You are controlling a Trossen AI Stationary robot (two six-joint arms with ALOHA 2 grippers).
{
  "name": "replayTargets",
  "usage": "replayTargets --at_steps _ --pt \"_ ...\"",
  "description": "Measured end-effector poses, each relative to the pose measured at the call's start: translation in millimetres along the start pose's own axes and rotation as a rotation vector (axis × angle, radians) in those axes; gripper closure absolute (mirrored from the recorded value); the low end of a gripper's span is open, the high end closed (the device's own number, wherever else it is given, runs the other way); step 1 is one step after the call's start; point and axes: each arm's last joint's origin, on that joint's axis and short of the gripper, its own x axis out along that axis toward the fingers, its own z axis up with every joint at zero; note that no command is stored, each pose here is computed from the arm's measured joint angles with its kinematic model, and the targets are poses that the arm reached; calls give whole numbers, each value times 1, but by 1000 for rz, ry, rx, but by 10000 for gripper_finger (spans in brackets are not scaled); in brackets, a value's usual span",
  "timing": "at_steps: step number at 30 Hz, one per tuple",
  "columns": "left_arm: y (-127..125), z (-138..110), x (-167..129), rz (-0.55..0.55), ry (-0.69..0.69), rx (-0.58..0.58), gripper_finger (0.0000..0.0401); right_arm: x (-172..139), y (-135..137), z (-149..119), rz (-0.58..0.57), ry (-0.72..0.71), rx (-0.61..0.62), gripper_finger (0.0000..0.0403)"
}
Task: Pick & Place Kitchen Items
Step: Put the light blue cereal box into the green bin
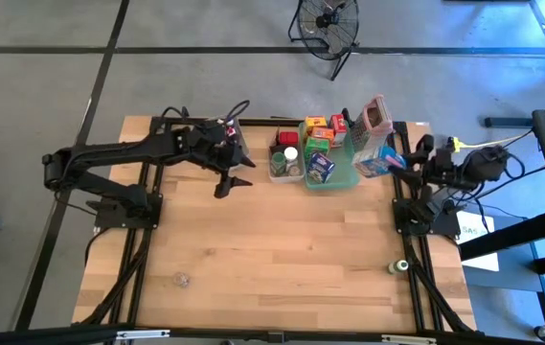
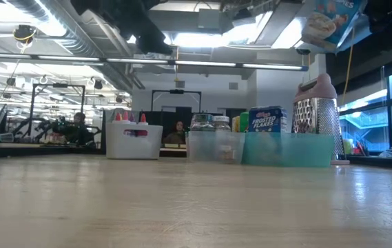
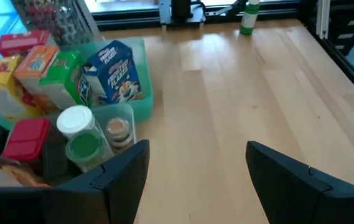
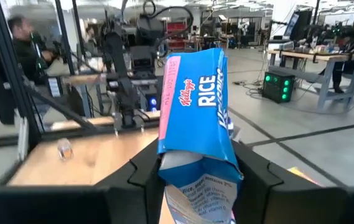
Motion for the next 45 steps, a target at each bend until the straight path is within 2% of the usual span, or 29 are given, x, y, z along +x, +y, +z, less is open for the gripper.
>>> replayTargets --at_steps 5,10,13,15,23,29,37,45 --pt "3 4 0 15 -41 63 138 8 9 -4 0 -68 27 264" --pt "13 6 -4 55 -82 58 138 17 17 1 -22 -90 1 264" --pt "17 5 -5 45 -90 27 138 25 25 15 -29 -133 -77 264" --pt "19 5 -6 25 -96 3 138 29 27 28 -73 -127 -123 264" --pt "19 4 -7 19 -89 -7 138 17 10 82 -217 46 -248 264" --pt "21 3 -7 24 -88 -5 138 13 3 102 -325 56 -294 264" --pt "29 2 -10 55 -94 -27 138 66 18 116 -319 177 -327 264" --pt "29 0 -10 49 -75 -62 138 94 -6 176 -346 306 -275 264"
